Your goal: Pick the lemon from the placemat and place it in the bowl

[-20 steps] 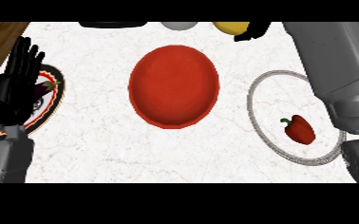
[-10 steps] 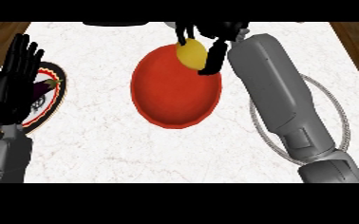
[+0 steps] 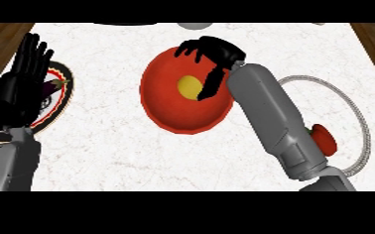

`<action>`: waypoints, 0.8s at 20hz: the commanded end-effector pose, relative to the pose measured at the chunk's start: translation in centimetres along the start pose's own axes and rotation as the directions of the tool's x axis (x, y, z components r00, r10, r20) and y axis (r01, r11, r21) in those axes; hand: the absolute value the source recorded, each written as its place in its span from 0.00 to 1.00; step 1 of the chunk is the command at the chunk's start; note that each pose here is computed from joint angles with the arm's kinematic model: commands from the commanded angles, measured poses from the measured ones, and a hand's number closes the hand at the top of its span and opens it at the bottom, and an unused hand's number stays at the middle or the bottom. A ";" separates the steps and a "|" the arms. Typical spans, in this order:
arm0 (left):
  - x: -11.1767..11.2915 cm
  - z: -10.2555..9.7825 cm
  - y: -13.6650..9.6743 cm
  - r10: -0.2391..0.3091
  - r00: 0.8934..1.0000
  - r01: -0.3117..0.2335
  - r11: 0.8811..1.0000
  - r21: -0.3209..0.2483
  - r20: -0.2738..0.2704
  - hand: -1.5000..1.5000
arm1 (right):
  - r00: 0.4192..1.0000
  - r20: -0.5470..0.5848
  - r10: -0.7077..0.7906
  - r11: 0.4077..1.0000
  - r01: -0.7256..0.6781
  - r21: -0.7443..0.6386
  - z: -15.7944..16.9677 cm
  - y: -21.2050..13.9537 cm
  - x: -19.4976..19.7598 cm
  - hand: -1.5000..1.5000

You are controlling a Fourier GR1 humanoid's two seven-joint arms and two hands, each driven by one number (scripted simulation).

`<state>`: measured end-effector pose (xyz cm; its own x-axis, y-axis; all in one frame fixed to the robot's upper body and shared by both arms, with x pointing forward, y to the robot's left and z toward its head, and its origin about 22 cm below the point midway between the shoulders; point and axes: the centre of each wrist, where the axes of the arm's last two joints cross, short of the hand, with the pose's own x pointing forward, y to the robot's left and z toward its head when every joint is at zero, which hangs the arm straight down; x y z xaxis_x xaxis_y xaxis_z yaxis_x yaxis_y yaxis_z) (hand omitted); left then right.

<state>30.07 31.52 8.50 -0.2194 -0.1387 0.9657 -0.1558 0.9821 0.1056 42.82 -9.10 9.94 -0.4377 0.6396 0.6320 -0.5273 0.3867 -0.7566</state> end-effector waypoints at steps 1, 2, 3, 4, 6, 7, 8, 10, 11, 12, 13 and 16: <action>-0.4 -0.4 0.4 0.013 1.000 -0.013 1.000 -0.026 -0.016 0.50 | 0.985 0.029 -0.172 0.985 0.173 -0.025 -0.5 0.5 -0.4 0.00; -0.7 1.0 0.0 0.014 1.000 -0.014 1.000 -0.019 -0.012 0.50 | 0.974 0.057 -0.219 0.974 0.221 -0.052 -0.4 0.6 -0.7 0.00; -0.3 -0.8 0.2 -0.001 1.000 0.001 1.000 -0.001 0.012 0.50 | 0.967 0.101 -0.233 0.965 0.243 -0.097 -0.6 -0.2 -0.3 0.00; 1.1 -0.7 -0.5 0.004 1.000 -0.004 1.000 -0.003 -0.006 0.50 | 0.963 0.104 -0.248 0.955 0.261 -0.141 0.1 1.0 -1.8 0.00; -0.8 1.5 0.2 0.007 1.000 -0.007 1.000 0.002 0.009 0.50 | 0.946 0.151 -0.288 0.915 0.318 -0.248 0.0 -0.9 -0.8 0.00; 0.0 0.4 -0.3 0.003 1.000 -0.003 1.000 -0.007 0.002 0.50 | 0.941 0.164 -0.296 0.894 0.333 -0.300 0.5 -0.2 -2.4 0.00; -0.9 1.5 0.6 -0.009 1.000 0.009 1.000 0.013 0.001 0.50 | 0.933 0.171 -0.316 0.879 0.356 -0.318 0.6 0.0 -2.5 0.00; -0.6 -0.4 0.8 -0.002 1.000 0.002 1.000 0.023 0.004 0.50 | 0.922 0.173 -0.347 0.840 0.388 -0.380 0.5 -2.6 -1.6 0.00; 0.8 -0.9 0.8 -0.010 1.000 0.010 1.000 -0.002 0.018 0.50 | 0.920 0.173 -0.351 0.826 0.391 -0.406 1.4 -4.4 -2.8 0.00; -0.7 0.7 0.2 0.007 1.000 -0.007 1.000 -0.008 -0.002 0.50 | 0.913 0.165 -0.373 0.808 0.407 -0.426 1.7 -5.4 -3.0 0.00; 1.0 -1.0 1.5 -0.007 1.000 0.007 1.000 0.015 0.012 0.50 | 0.912 0.152 -0.382 0.801 0.408 -0.438 2.6 -6.0 -4.3 0.00; 0.6 -0.6 0.6 -0.005 1.000 0.005 1.000 -0.002 0.001 0.50 | 0.885 0.131 -0.447 0.745 0.449 -0.494 5.0 -8.6 -6.9 0.00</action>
<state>30.07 32.07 8.52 -0.2200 -0.1396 0.9655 -0.1559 0.9820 0.1065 45.79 -15.99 11.53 -0.2949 0.3462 0.8906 -0.2982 0.8522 -0.4300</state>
